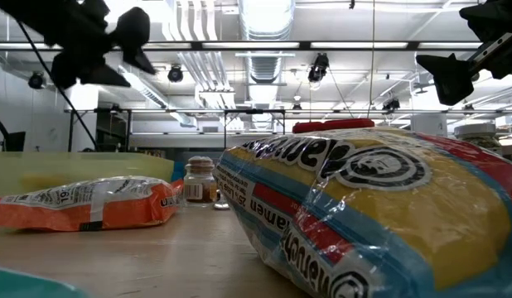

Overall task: Pick & Place Food Item
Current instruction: Put the orange noodle pack into the yellow bin

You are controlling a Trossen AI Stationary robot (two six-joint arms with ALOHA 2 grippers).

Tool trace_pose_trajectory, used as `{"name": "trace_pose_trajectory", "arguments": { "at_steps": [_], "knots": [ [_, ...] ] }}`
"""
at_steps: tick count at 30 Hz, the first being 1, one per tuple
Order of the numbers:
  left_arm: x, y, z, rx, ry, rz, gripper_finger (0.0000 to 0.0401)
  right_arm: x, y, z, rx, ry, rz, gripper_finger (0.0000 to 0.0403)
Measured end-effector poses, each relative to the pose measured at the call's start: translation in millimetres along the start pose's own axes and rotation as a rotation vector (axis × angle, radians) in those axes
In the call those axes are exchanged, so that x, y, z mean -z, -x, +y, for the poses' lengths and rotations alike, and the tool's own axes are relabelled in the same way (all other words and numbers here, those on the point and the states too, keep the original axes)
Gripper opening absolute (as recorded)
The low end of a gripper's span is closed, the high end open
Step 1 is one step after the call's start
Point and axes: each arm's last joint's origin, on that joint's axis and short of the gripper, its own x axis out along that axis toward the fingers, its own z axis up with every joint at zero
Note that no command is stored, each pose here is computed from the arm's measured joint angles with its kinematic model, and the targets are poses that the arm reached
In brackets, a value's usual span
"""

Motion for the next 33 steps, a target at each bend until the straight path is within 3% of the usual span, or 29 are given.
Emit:
{"name": "trace_pose_trajectory", "arguments": {
  "at_steps": [7,17,33],
  "knots": [
    [-26,7,-18,0.077,-0.04,0.102,0.0278,0,0,0,0.0,0.0,0.0,0.0351],
    [-41,12,-30,0.163,0.021,0.238,0.0278,0,0,0,0.0,0.0,0.0,0.0351],
    [-43,19,-29,0.129,0.3,0.55,0.0278,0,0,0,0.0,0.0,0.0,0.0351]
  ]
}}
